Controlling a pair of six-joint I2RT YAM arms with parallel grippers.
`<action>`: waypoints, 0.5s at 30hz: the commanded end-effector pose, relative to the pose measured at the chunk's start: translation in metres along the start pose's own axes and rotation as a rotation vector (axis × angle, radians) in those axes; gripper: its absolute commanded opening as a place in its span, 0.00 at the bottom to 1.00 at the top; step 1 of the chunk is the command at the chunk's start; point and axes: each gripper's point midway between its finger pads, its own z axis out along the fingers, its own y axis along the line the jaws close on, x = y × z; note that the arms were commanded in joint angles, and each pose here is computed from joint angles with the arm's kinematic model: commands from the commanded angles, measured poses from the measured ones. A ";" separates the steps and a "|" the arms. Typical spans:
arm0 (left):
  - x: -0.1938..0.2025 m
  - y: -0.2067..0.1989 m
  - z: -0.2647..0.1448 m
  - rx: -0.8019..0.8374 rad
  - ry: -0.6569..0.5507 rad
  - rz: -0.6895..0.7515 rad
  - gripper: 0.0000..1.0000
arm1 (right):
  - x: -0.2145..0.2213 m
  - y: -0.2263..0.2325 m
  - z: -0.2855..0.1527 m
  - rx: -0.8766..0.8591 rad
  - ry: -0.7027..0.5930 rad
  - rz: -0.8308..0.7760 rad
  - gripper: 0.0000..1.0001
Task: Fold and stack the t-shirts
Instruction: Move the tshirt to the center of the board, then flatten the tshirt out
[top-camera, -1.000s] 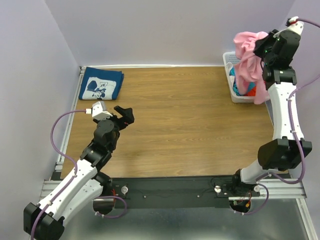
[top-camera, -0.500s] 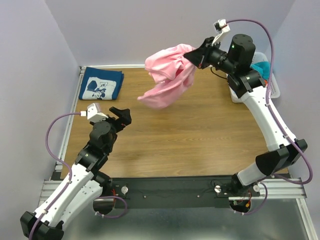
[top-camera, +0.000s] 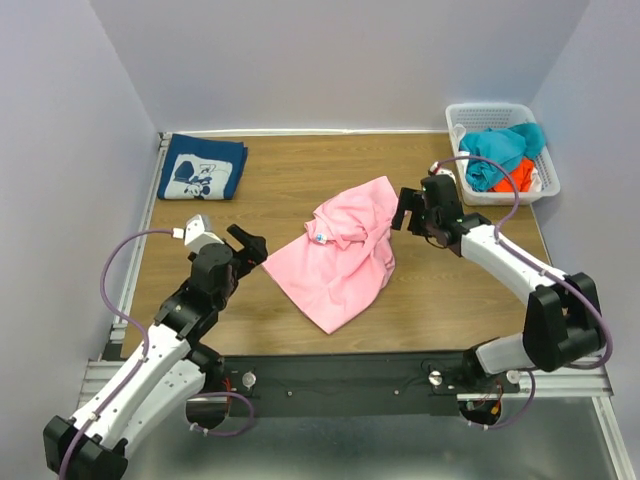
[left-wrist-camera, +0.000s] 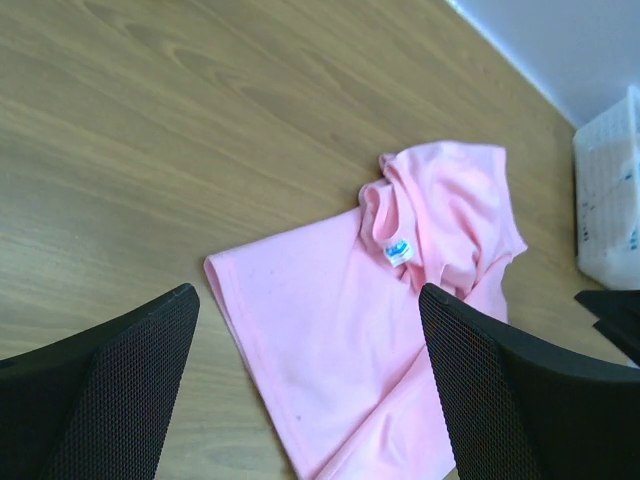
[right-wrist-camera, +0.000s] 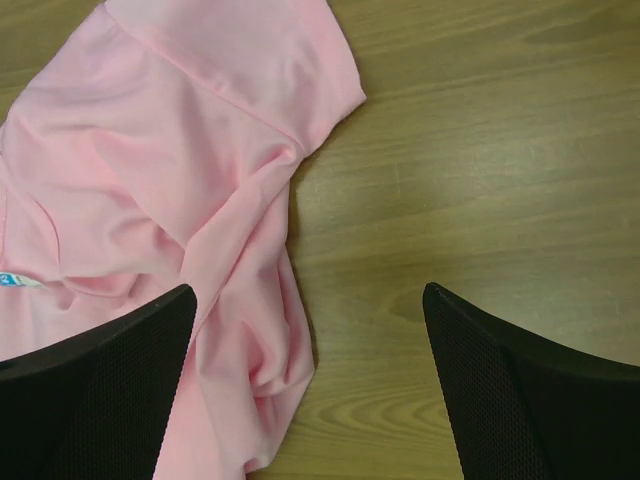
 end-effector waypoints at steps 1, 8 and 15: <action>0.040 0.012 0.003 -0.005 0.136 0.014 0.98 | -0.035 0.002 -0.028 -0.011 -0.151 0.060 1.00; 0.083 0.026 0.019 -0.037 0.264 0.021 0.98 | -0.017 0.021 -0.031 -0.142 -0.078 -0.013 1.00; 0.084 0.037 0.044 -0.141 0.229 0.034 0.98 | -0.007 0.039 -0.020 -0.201 -0.038 -0.098 1.00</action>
